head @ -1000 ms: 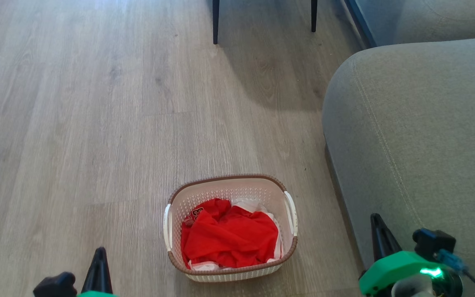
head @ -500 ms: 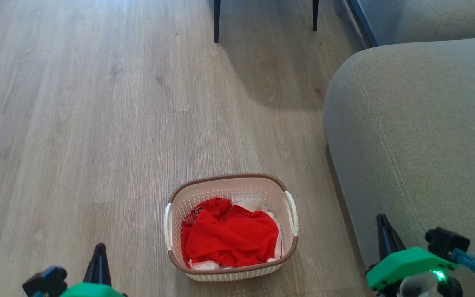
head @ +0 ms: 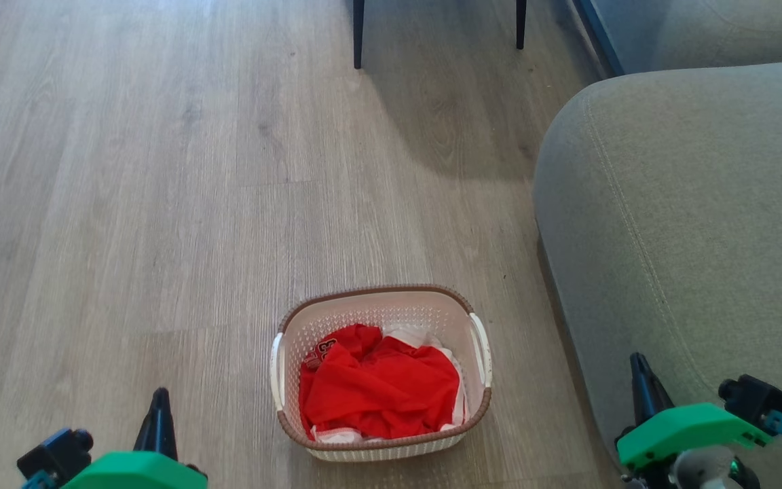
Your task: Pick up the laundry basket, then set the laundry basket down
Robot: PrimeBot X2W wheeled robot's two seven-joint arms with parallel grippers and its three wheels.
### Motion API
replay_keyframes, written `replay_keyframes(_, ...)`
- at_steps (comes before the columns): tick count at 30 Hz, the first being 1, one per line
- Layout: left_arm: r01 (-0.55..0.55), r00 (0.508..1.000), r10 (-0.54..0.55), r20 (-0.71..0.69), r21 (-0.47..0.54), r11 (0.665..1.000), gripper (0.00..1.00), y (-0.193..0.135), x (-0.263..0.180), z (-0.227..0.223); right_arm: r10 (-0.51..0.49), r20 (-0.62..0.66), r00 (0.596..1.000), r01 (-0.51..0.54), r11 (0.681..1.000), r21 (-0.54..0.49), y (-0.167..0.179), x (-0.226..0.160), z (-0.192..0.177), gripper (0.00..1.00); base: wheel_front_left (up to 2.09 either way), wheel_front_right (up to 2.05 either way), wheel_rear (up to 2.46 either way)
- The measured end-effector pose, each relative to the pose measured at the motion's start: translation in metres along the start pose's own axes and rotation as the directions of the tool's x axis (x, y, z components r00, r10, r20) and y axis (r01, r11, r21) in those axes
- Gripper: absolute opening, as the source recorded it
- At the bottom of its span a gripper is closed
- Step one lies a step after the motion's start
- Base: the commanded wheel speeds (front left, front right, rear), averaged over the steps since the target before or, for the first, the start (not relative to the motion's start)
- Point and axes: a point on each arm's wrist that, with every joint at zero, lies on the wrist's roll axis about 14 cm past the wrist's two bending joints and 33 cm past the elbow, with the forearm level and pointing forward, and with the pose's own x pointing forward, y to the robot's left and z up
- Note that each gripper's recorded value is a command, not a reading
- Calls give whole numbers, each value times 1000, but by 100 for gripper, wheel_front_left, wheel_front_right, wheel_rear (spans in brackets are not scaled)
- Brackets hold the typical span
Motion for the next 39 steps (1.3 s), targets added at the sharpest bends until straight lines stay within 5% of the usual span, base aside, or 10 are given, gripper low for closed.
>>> replay_keyframes(18, 16, 1000, -19, -15, -216, 976, 0, -6, 11, 6, -29, 9, 1000, 27, 979, 201, -6, 6, 10, 0, 0, 0, 0)
replay_keyframes(39, 37, 999, -50, -18, -431, 902, 0, -11, 20, 13, -43, 18, 999, 32, 914, 403, -9, 13, 20, 0, 0, 0, 0)
